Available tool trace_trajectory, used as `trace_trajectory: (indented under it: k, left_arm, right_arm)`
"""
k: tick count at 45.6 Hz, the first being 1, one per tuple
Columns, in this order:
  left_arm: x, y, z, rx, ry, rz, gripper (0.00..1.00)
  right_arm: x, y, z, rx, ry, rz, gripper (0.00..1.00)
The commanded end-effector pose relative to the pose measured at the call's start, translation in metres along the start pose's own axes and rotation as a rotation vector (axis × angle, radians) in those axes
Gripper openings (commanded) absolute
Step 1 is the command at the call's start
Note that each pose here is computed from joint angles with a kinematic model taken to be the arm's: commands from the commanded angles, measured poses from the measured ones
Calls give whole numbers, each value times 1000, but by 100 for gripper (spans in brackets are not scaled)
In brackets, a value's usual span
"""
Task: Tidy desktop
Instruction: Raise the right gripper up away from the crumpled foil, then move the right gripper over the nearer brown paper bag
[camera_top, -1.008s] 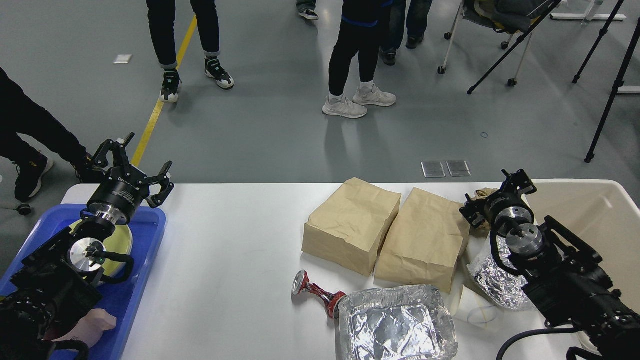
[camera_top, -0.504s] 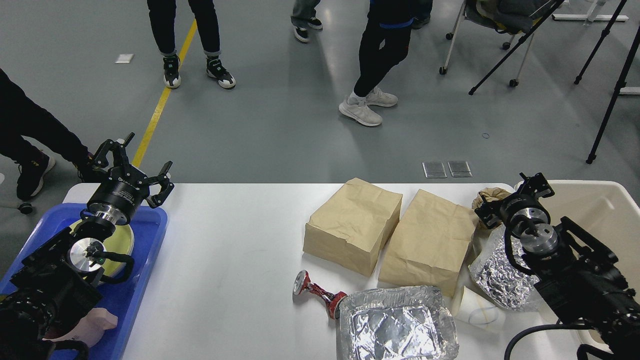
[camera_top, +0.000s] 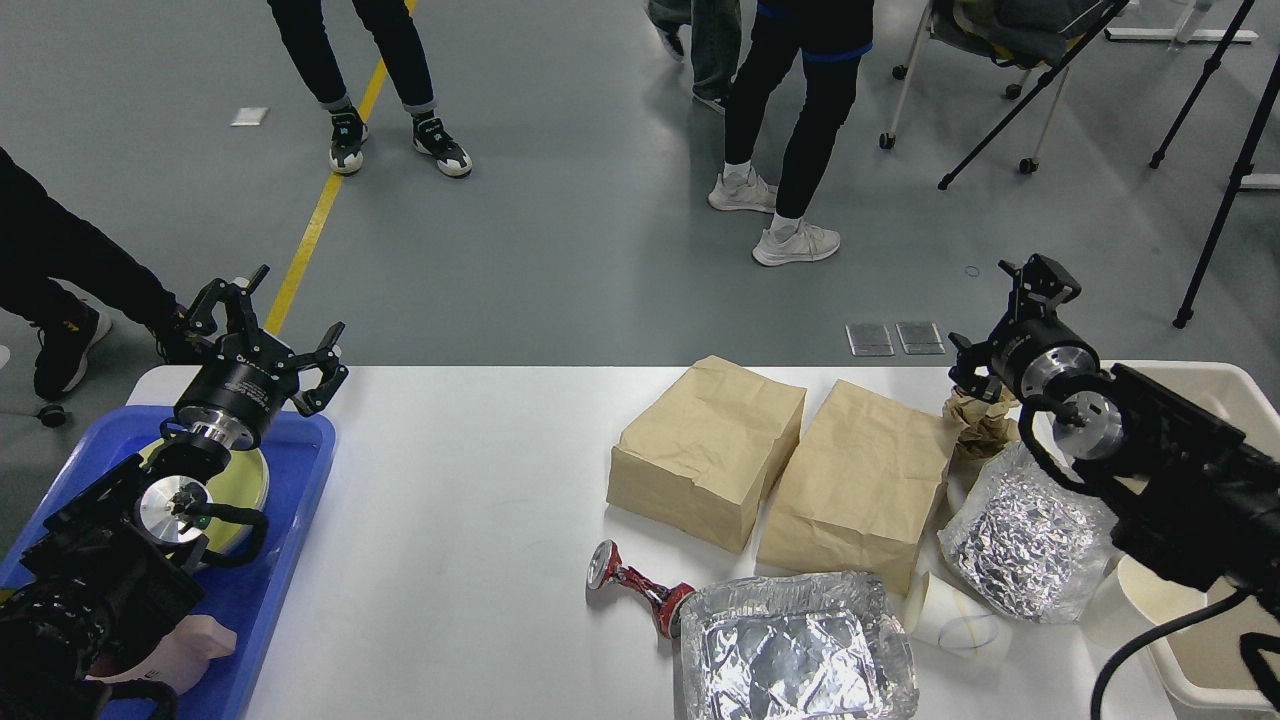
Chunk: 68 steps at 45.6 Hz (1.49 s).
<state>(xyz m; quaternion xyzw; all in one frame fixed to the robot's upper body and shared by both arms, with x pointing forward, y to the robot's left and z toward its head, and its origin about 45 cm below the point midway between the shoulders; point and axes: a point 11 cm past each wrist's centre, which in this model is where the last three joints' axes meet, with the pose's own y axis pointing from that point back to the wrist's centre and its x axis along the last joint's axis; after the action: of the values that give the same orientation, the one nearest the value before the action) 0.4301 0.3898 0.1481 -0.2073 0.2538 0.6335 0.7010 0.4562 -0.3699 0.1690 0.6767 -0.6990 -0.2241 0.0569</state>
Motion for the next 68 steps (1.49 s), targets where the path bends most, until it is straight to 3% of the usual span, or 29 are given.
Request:
trace_trajectory:
  k: [1, 16, 26, 32, 43, 61, 68]
  left_arm:
    - [0, 0, 0, 0, 0, 0, 96]
    - [0, 0, 0, 0, 0, 0, 96]
    - [0, 0, 0, 0, 0, 0, 96]
    - [0, 0, 0, 0, 0, 0, 96]
    - [0, 0, 0, 0, 0, 0, 96]
    - [0, 0, 0, 0, 0, 0, 96]
    - [0, 0, 0, 0, 0, 0, 96]
  right_arm:
    - [-11, 1, -15, -31, 153, -134, 100]
    - [-29, 11, -26, -287, 682, -388, 100]
    - [-25, 16, -3, -662, 1156, -355, 100]
    - [-30, 16, -21, -803, 1402, -264, 100]
    - [-85, 16, -56, -799, 1539, -330, 100]
    - [-142, 46, -64, -806, 1590, -512, 100]
    - [-147, 46, -52, -809, 1550, -547, 100]
